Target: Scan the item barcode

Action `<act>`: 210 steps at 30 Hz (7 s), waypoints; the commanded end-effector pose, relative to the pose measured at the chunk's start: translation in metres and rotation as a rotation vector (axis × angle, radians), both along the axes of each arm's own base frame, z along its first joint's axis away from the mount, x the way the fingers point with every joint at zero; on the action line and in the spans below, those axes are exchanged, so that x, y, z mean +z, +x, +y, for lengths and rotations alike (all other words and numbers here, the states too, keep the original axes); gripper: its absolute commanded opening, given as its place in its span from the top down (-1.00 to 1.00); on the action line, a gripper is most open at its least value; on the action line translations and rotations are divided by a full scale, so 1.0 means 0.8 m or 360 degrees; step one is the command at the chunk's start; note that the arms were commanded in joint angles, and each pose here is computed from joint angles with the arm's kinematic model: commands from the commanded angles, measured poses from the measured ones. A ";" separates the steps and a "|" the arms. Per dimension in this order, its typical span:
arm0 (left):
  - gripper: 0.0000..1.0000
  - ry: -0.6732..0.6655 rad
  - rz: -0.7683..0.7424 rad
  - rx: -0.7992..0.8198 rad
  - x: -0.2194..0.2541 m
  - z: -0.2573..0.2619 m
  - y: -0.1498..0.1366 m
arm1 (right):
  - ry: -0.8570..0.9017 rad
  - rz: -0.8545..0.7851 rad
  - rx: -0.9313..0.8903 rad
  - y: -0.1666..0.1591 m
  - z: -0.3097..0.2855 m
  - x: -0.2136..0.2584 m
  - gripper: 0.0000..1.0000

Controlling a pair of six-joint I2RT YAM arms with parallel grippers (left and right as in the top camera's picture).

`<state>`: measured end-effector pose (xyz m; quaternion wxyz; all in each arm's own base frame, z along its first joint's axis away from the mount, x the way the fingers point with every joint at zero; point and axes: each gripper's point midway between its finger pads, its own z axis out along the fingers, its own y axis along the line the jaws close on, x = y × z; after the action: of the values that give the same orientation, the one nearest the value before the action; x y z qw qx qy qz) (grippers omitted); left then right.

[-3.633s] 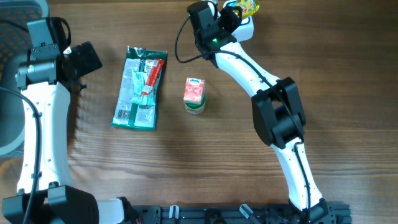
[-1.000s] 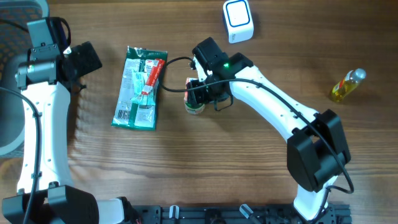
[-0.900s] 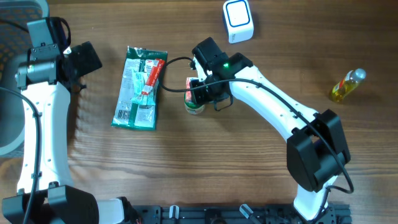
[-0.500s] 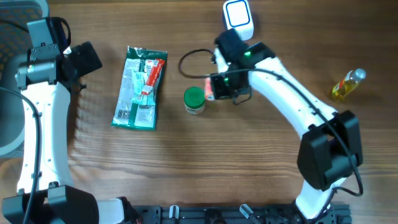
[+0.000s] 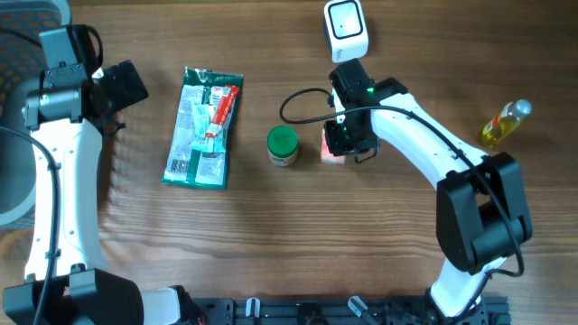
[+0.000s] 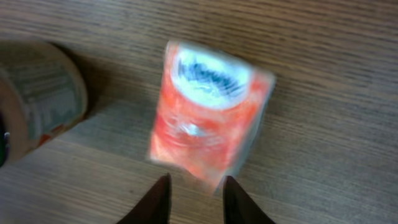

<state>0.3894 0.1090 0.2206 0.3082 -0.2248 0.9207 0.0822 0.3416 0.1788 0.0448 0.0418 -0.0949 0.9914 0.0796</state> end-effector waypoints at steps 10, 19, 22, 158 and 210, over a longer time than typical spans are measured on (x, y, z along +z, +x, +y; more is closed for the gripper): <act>-1.00 0.0012 -0.0046 0.0035 0.013 0.007 -0.001 | -0.0045 -0.0175 -0.0100 0.012 0.027 0.005 0.35; -1.00 0.0012 -0.0046 0.0035 0.013 0.007 -0.001 | -0.0285 -0.0255 -0.0130 0.019 0.023 -0.032 0.33; -1.00 0.0012 -0.0046 0.0035 0.013 0.007 -0.001 | -0.0332 -0.0188 -0.0122 0.014 0.018 -0.057 0.33; -1.00 0.0013 -0.0046 0.0036 0.013 0.007 -0.001 | -0.0129 -0.0181 0.0175 0.001 -0.106 0.059 -0.43; -1.00 0.0012 -0.0045 0.0035 0.013 0.007 -0.001 | 0.0001 0.0026 -0.1287 -0.011 -0.113 0.004 -0.51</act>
<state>0.3894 0.1090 0.2206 0.3082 -0.2250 0.9207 0.0822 0.3361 0.0931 0.0549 0.0595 0.3651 0.9258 0.0783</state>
